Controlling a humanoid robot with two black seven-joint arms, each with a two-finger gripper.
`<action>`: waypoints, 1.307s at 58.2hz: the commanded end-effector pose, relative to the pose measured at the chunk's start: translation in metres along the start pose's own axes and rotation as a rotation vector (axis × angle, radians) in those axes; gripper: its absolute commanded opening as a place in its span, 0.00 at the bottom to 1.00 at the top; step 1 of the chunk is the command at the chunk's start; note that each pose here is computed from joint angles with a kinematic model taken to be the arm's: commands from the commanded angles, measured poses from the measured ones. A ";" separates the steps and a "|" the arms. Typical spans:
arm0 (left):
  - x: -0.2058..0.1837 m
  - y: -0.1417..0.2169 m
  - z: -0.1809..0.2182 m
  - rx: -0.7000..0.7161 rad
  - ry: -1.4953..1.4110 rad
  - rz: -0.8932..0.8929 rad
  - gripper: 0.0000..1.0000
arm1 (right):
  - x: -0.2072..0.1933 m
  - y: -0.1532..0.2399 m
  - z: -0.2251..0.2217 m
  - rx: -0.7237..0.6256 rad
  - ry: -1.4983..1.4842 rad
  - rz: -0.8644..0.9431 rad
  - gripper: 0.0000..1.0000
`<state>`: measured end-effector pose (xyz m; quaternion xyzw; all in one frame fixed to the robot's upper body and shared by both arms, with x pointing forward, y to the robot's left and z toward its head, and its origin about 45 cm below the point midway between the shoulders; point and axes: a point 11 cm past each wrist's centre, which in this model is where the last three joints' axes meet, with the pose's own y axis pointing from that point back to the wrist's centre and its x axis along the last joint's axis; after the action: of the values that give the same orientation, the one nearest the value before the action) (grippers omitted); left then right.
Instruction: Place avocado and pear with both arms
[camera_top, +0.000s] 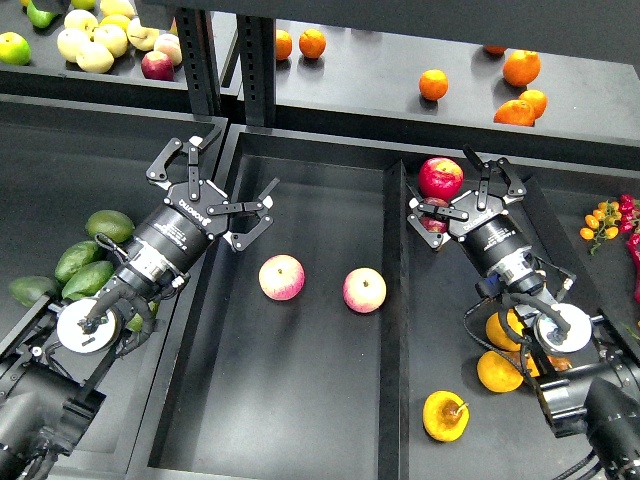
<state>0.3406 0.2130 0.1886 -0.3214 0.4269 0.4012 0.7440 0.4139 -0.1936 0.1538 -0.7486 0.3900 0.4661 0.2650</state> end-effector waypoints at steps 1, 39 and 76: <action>-0.003 -0.013 0.007 0.000 -0.011 -0.005 1.00 | 0.001 0.000 0.001 -0.018 0.034 0.007 0.99; -0.001 -0.034 0.014 0.005 -0.025 0.004 1.00 | -0.010 -0.014 -0.029 0.040 0.053 -0.002 0.99; 0.001 -0.039 0.011 0.036 -0.029 0.009 1.00 | -0.013 -0.017 -0.034 0.051 0.054 -0.010 0.99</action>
<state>0.3776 0.2039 0.1985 -0.3015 0.4243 0.4006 0.7541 0.4409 -0.2058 0.1804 -0.7557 0.4052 0.4344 0.2757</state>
